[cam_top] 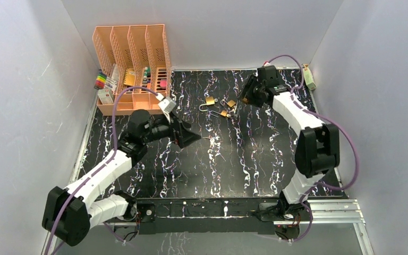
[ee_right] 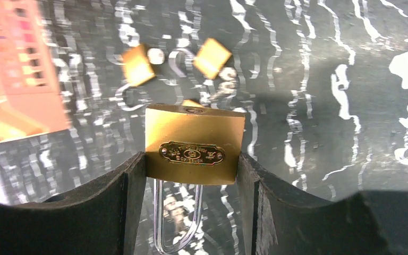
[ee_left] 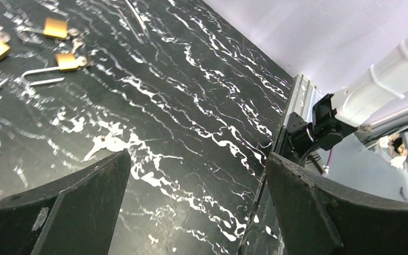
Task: Lock with the key
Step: Pick up the lock from the center of the board.
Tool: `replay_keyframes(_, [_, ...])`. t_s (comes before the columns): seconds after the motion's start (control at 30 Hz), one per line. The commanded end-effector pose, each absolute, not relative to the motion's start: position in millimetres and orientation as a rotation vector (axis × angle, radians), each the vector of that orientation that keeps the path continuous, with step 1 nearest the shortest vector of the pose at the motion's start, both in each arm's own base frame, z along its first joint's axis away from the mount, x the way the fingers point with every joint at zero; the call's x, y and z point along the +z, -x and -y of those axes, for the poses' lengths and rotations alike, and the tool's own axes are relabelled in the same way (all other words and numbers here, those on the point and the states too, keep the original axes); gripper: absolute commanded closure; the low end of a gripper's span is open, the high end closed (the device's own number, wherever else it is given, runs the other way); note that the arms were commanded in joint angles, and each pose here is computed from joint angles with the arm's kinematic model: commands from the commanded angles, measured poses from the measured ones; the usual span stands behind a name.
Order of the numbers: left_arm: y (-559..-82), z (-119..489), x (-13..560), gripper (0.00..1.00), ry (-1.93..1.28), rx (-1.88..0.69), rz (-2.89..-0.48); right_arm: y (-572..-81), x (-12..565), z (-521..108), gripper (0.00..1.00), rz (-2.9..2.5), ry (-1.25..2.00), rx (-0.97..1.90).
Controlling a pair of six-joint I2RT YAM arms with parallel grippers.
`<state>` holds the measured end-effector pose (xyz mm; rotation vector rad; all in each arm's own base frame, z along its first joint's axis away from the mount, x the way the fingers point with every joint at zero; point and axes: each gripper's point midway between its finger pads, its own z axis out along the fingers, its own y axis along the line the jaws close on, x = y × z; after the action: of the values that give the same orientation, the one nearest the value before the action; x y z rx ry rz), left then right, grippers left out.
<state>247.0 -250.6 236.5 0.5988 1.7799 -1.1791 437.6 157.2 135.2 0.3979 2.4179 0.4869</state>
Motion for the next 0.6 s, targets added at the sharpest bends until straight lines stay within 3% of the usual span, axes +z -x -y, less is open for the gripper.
replay_keyframes(0.0, [-265.8,270.6,261.3,0.02,-0.608,-1.058,-1.542,-430.1,229.3,-198.4,1.0,-2.214,-0.354,0.749])
replay_keyframes(0.37, [-269.2,323.7,284.5,0.08,-0.77,-1.017,-1.326,-384.4,296.7,-261.7,1.0,-2.137,-0.228,0.973])
replay_keyframes(0.57, [-273.6,321.7,295.0,0.12,-0.783,-0.914,-1.258,-372.6,326.5,-270.7,1.0,-2.088,-0.184,1.028])
